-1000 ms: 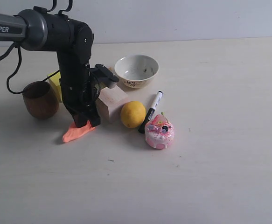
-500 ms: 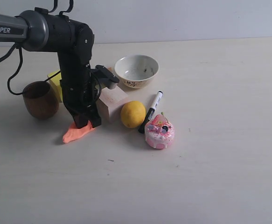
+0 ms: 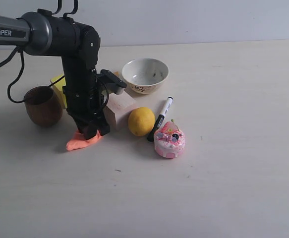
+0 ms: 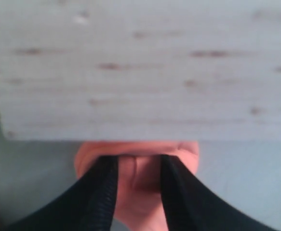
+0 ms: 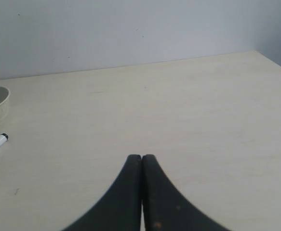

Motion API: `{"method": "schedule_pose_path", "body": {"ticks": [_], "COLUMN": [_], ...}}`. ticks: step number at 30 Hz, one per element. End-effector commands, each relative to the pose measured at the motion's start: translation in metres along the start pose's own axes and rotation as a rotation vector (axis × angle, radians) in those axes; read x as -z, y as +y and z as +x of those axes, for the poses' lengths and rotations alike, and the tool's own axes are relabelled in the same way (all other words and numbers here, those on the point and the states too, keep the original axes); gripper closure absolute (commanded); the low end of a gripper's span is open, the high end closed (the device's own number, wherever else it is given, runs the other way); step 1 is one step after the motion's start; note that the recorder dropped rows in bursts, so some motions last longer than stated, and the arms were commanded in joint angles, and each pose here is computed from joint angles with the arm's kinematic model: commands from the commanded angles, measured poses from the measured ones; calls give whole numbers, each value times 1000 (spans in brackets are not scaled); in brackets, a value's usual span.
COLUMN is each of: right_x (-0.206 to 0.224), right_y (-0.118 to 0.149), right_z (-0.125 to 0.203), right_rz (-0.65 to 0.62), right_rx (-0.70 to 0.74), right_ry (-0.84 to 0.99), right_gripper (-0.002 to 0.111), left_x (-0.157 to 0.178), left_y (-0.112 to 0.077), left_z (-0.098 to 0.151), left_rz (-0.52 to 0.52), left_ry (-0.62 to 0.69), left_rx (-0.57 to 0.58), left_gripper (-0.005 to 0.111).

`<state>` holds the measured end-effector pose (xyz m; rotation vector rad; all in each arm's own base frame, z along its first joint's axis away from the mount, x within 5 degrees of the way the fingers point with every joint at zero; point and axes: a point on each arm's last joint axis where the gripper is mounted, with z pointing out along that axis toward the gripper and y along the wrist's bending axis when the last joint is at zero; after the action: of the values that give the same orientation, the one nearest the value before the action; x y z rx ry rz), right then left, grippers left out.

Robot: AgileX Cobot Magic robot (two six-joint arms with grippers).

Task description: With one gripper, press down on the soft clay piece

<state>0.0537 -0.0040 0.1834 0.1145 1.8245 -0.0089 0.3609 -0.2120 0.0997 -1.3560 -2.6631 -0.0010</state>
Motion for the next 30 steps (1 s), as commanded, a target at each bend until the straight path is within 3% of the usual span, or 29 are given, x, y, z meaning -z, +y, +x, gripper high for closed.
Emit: {"method": "schedule_pose_path", "body": {"ticks": [1,8,17,30], "right_x": [0,0,0,0], "right_y": [0,0,0,0], "right_z": [1,1,1,1], "right_rz": [5,5,5,5], "right_rx": [2,2,2,2], "right_ry": [-8,-8,-8,-8], "right_gripper": [108,108,108,108], "left_x": [-38,-38,-37,-12], "left_y": [-7,-7,-6,-5], "left_z": [-3,-3,-3,-2], "left_rz": [67,65,60,25], "left_ry": [28,29,27,-34], "left_rx": [37,37,33,28], "left_gripper": [41,42,74,75]}}
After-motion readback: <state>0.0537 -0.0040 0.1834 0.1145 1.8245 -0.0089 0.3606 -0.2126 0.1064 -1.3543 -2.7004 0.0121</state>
